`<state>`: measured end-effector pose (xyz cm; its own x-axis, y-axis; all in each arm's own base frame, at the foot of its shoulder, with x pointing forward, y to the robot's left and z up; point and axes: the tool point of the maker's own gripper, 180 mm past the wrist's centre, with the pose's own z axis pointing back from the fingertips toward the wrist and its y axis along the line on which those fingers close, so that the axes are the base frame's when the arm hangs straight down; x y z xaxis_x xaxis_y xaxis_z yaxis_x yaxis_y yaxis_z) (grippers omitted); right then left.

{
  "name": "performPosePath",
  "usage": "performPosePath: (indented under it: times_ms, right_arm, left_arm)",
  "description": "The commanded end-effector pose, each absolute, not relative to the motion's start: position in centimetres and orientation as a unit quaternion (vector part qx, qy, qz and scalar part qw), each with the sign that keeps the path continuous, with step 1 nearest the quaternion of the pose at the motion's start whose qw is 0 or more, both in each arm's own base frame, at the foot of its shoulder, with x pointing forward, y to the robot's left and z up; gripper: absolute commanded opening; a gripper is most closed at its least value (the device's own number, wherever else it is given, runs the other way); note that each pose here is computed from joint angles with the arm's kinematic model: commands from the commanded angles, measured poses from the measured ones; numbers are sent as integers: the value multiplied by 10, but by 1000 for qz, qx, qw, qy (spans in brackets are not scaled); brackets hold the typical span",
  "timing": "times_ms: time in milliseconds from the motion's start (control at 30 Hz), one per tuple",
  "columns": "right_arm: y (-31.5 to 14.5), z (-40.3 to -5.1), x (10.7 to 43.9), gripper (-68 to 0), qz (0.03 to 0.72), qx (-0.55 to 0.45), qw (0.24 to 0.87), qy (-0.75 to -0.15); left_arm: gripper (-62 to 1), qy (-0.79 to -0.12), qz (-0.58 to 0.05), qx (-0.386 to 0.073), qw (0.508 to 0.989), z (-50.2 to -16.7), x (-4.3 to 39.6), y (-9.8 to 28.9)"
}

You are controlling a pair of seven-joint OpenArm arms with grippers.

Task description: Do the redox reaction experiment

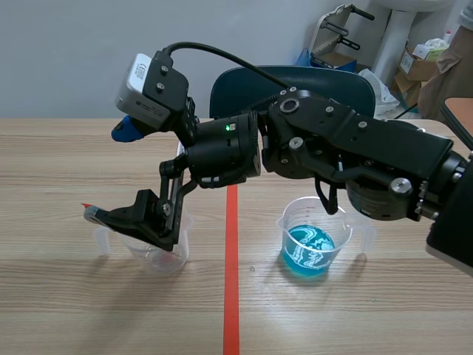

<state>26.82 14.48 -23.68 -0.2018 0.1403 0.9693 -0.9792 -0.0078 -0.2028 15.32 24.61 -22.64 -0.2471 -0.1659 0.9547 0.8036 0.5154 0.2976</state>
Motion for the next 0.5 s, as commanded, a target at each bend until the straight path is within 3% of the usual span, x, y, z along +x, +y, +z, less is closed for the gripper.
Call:
performPosePath:
  times_ms: [0, 467]
  right_arm:
    - [149, -220, 270, 4, 569, 422, 466, -530]
    - [149, -220, 269, 4, 568, 423, 465, -531]
  left_arm:
    - [14, -680, -427, -245, 543, -214, 156, 245]
    - [14, -680, -425, -244, 545, -216, 156, 245]
